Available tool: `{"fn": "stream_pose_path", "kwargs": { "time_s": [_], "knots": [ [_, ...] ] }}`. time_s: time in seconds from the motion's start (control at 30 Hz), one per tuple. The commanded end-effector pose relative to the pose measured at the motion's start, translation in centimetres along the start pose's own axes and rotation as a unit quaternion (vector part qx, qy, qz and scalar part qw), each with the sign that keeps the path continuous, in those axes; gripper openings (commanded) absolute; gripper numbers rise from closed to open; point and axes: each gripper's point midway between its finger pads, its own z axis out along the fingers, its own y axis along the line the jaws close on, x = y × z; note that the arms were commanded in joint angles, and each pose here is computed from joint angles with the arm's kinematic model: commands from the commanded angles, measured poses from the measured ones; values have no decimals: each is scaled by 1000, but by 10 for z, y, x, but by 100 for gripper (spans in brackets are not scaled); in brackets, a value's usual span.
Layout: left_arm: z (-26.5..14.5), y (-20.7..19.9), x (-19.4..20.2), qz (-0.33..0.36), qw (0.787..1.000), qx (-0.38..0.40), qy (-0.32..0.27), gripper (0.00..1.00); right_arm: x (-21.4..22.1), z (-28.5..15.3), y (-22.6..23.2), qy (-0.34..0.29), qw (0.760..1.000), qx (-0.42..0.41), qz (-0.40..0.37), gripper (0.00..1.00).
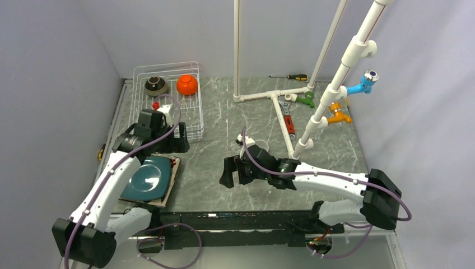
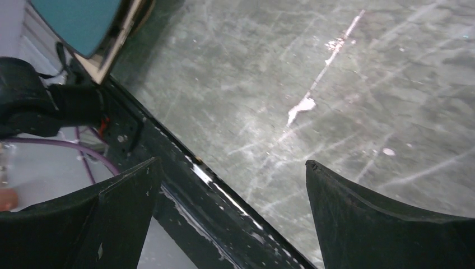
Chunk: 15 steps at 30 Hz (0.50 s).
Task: Load the mixed dishes into the dish rack
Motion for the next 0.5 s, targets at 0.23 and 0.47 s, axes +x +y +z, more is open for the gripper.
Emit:
{"fn": "stream_pose_path", "kwargs": {
  "time_s": [0.23,0.47],
  "knots": [
    [-90,-7,-25,-17,987,17,-161,100,-56,41,90,-73,978,-166,105,96],
    [-165,-26,-34,10,966,68,-249,99,-81,115,118,-84,965,-165,186,77]
  ]
}}
